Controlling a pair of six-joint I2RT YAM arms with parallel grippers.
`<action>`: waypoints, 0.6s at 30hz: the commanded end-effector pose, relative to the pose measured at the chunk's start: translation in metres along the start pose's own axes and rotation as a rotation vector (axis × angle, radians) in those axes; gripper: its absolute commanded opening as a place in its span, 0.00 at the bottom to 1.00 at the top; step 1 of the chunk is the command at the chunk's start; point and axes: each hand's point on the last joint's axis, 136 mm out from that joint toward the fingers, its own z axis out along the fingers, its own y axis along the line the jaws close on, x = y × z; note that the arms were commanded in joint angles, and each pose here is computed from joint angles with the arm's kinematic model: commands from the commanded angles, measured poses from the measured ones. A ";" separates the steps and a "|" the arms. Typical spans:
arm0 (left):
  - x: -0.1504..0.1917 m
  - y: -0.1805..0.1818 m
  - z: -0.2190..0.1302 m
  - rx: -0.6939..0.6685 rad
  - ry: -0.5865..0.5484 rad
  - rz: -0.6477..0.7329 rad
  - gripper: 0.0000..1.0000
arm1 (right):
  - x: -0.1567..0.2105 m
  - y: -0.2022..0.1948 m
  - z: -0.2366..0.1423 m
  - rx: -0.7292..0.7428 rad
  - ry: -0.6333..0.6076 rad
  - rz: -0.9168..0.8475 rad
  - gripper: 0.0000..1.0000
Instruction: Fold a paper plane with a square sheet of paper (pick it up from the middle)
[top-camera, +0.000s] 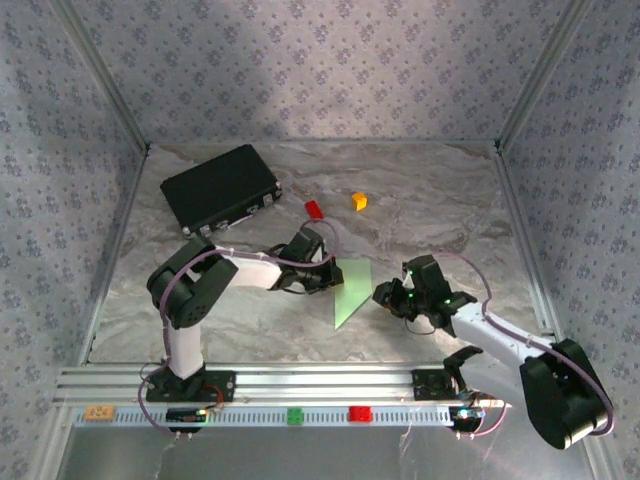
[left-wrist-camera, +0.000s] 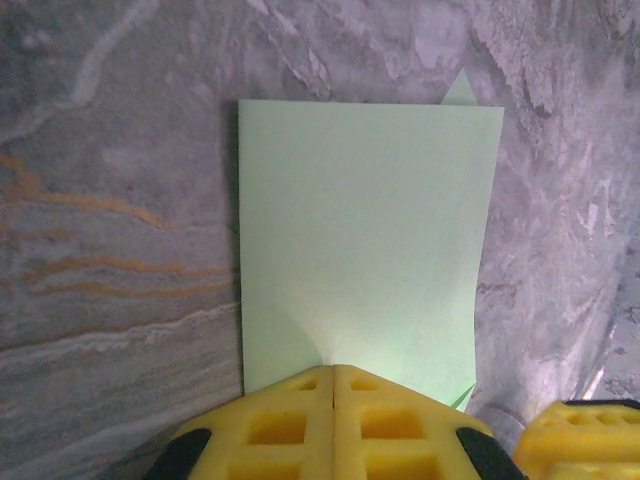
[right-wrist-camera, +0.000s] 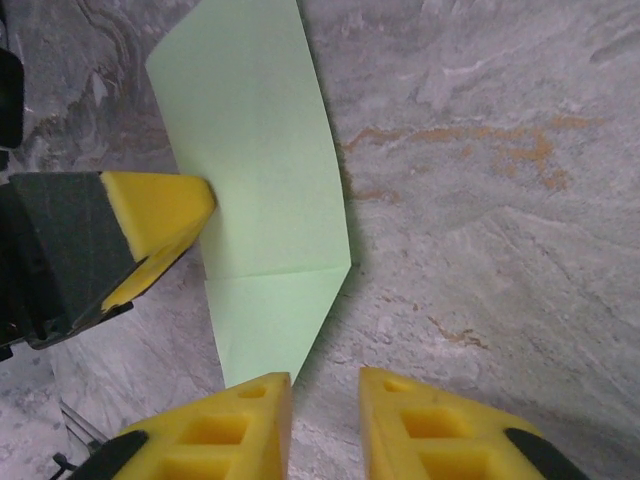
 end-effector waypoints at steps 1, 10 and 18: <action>0.021 0.022 0.001 -0.041 0.062 -0.036 0.01 | -0.002 0.011 0.001 -0.031 0.024 -0.021 0.30; 0.021 0.020 0.000 -0.038 0.063 -0.032 0.00 | -0.009 0.020 0.010 -0.103 0.051 -0.001 0.34; 0.022 0.022 0.000 -0.044 0.068 -0.033 0.00 | -0.011 0.010 0.018 -0.082 0.072 0.033 0.35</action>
